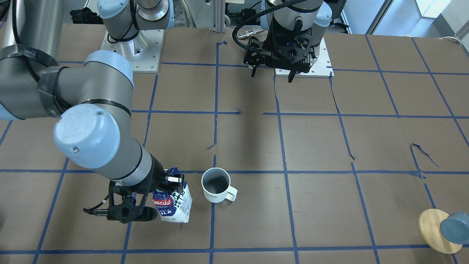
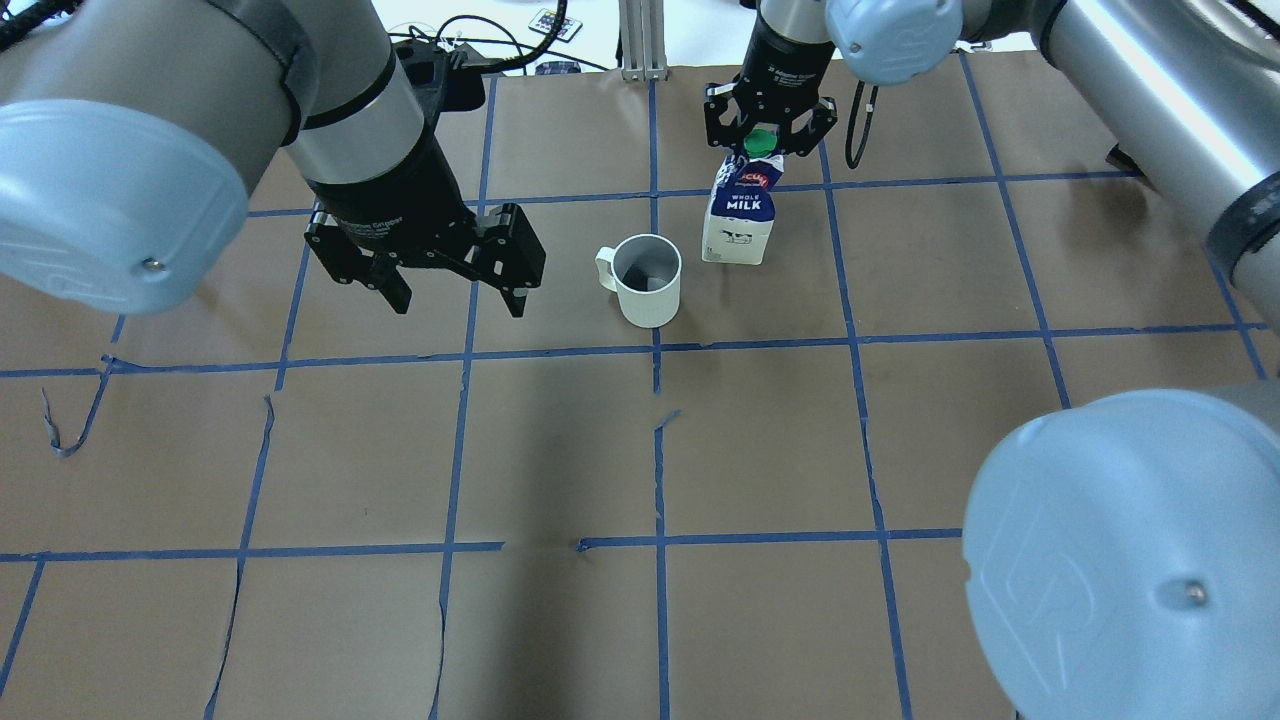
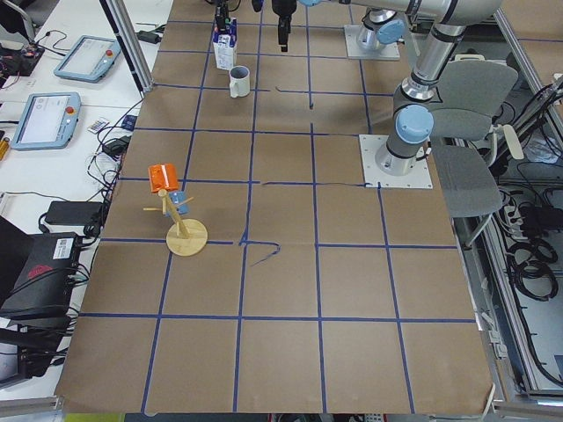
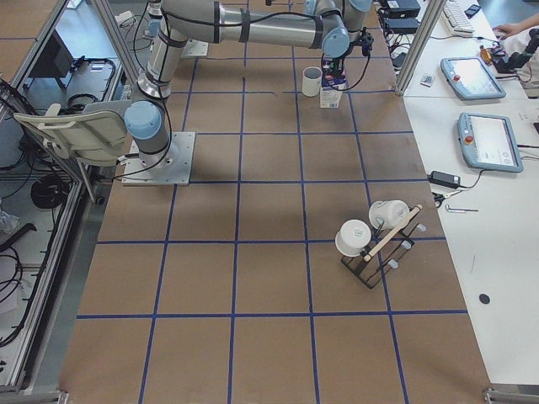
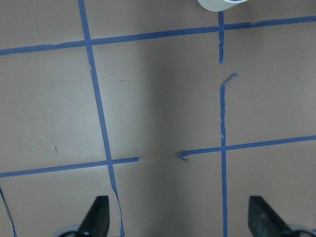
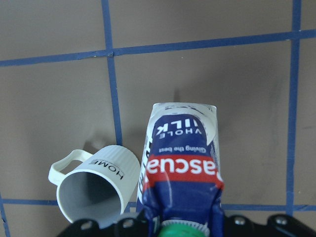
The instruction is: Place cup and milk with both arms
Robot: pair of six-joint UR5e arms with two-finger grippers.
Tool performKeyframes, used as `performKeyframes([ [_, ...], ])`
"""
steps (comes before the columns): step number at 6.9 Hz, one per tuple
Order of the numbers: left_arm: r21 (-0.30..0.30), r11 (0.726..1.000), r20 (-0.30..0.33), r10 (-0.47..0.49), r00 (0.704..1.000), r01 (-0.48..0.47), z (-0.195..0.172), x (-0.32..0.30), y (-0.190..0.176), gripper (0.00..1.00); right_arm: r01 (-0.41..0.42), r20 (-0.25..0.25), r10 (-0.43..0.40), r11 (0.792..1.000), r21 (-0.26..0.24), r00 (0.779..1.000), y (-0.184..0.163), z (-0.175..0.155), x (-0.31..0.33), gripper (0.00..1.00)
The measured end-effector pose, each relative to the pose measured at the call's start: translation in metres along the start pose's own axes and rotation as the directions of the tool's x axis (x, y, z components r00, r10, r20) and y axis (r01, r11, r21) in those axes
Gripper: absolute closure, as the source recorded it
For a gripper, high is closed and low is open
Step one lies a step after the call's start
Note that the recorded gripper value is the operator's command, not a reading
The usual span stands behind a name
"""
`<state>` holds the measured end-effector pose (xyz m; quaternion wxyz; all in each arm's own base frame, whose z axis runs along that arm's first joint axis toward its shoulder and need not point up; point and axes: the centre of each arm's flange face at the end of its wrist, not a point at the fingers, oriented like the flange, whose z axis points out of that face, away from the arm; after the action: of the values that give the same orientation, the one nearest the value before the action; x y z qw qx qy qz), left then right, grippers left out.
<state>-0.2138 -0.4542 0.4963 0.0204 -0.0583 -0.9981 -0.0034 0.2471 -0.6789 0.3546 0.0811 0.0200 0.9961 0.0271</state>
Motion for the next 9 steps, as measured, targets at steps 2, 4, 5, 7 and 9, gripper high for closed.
performKeyframes([
  [2, 0.094, 0.995, 0.048, 0.008, 0.999, -0.013, -0.019, -0.063, -0.019, 0.00, 0.049, -0.024, -0.050, 0.998, -0.037, 0.998, 0.012, 0.018, -0.019, 0.78],
  [4, 0.115, 0.993, 0.052, -0.028, 0.998, 0.022, -0.024, -0.088, -0.021, 0.00, 0.067, -0.045, -0.070, 0.995, -0.068, 0.997, 0.022, 0.032, -0.018, 0.78],
  [5, 0.119, 0.992, 0.049, -0.056, 0.997, 0.050, -0.026, -0.091, -0.020, 0.00, 0.066, -0.047, -0.069, 0.995, -0.077, 0.996, 0.024, 0.038, -0.017, 0.78],
  [7, 0.119, 0.983, 0.041, -0.144, 0.989, 0.138, -0.029, -0.093, -0.018, 0.00, 0.070, -0.043, -0.073, 0.994, -0.079, 0.996, 0.027, 0.039, -0.019, 0.78],
  [9, 0.113, 0.981, 0.044, -0.164, 0.986, 0.158, -0.032, -0.093, -0.011, 0.00, 0.072, -0.038, -0.075, 0.994, -0.078, 0.996, 0.029, 0.040, -0.024, 0.60],
])
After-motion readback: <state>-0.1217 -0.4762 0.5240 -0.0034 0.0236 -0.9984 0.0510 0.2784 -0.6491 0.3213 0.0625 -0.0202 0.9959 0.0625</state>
